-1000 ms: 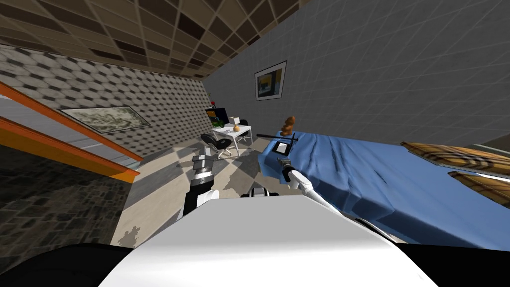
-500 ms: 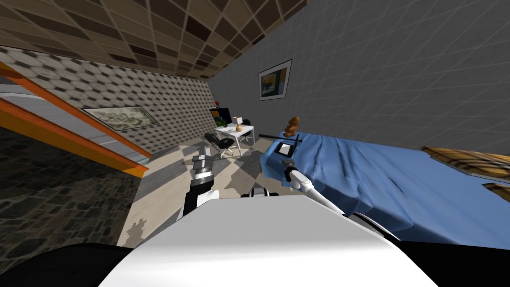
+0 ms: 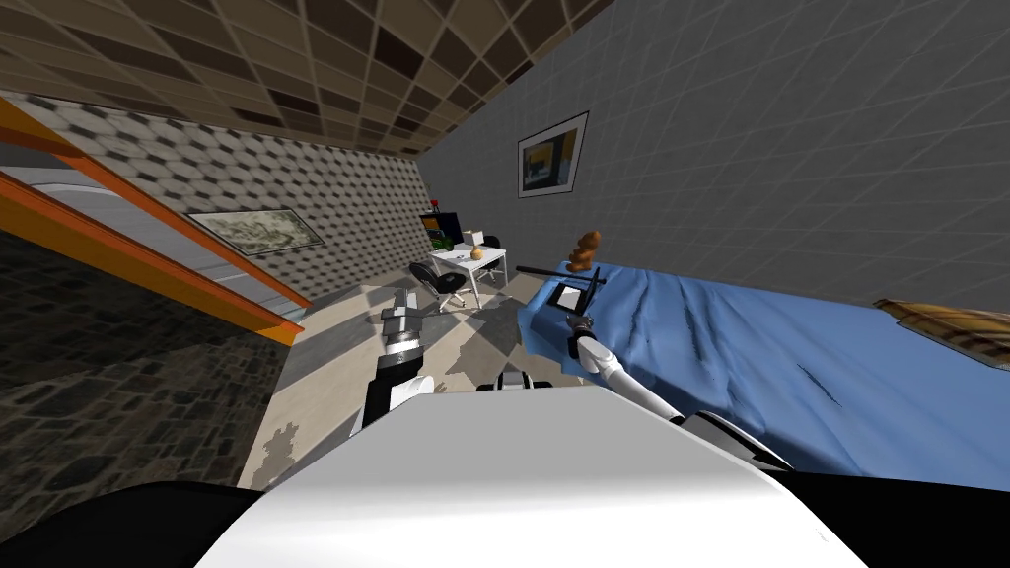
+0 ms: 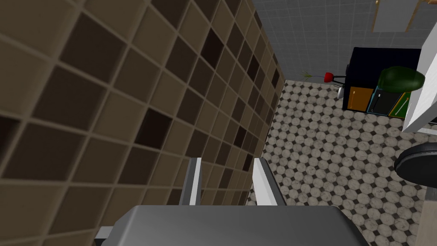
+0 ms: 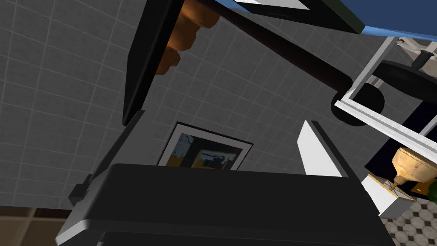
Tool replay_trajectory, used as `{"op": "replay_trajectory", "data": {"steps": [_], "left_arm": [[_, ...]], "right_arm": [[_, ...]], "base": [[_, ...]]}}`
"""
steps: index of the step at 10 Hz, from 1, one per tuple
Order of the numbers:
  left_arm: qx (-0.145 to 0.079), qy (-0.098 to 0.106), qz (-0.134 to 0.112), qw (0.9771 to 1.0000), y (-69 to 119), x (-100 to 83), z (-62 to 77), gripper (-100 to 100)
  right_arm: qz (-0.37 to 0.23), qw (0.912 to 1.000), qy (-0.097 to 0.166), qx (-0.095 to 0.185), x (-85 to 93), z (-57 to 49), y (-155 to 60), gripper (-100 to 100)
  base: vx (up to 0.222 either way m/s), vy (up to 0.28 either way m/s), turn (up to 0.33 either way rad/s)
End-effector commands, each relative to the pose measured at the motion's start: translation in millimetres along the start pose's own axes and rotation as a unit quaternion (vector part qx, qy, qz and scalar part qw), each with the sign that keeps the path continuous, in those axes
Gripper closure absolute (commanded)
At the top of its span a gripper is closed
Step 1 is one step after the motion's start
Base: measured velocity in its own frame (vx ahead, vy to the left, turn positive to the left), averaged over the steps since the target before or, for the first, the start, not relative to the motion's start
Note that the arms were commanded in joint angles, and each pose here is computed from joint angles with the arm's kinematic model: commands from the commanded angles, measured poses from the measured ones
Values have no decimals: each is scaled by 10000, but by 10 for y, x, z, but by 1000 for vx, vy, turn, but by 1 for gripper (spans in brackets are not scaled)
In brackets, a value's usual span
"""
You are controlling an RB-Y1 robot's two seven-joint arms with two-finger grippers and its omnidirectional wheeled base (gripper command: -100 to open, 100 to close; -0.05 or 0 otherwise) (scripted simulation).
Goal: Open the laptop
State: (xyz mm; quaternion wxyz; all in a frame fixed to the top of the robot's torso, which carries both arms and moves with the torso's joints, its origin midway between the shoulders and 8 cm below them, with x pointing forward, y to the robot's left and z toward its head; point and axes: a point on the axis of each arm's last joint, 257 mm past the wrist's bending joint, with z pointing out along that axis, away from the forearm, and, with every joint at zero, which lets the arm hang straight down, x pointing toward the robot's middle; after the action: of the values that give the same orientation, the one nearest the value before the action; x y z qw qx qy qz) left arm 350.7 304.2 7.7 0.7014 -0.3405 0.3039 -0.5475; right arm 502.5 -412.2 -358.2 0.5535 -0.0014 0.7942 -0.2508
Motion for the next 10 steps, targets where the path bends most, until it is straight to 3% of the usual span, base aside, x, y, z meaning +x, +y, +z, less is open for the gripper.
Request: {"op": "replay_trajectory", "data": {"steps": [1,2,4,5,7,9,10], "left_arm": [[0,0,0,10000,0,0,0,0],[0,0,0,10000,0,0,0,0],[0,0,0,10000,0,0,0,0],[0,0,0,10000,0,0,0,0],[0,0,0,10000,0,0,0,0],[0,0,0,10000,0,0,0,0],[0,0,0,10000,0,0,0,0]], "right_arm": [[-611,9968,63,514,125,87,-355,-100],[-619,9964,77,571,137,84,-387,-100],[-1129,9884,99,1015,186,140,-729,-100],[-1139,9879,113,1048,199,137,-750,-100],[-1597,9762,125,1465,215,161,-1084,-100],[-1597,9762,125,1465,215,161,-1084,-100],[-1797,9698,123,1646,208,167,-1234,-100]], "base": [[71,5,117],[64,1,47],[73,-6,71],[61,-5,45],[57,1,73],[30,2,7],[18,0,42]]}}
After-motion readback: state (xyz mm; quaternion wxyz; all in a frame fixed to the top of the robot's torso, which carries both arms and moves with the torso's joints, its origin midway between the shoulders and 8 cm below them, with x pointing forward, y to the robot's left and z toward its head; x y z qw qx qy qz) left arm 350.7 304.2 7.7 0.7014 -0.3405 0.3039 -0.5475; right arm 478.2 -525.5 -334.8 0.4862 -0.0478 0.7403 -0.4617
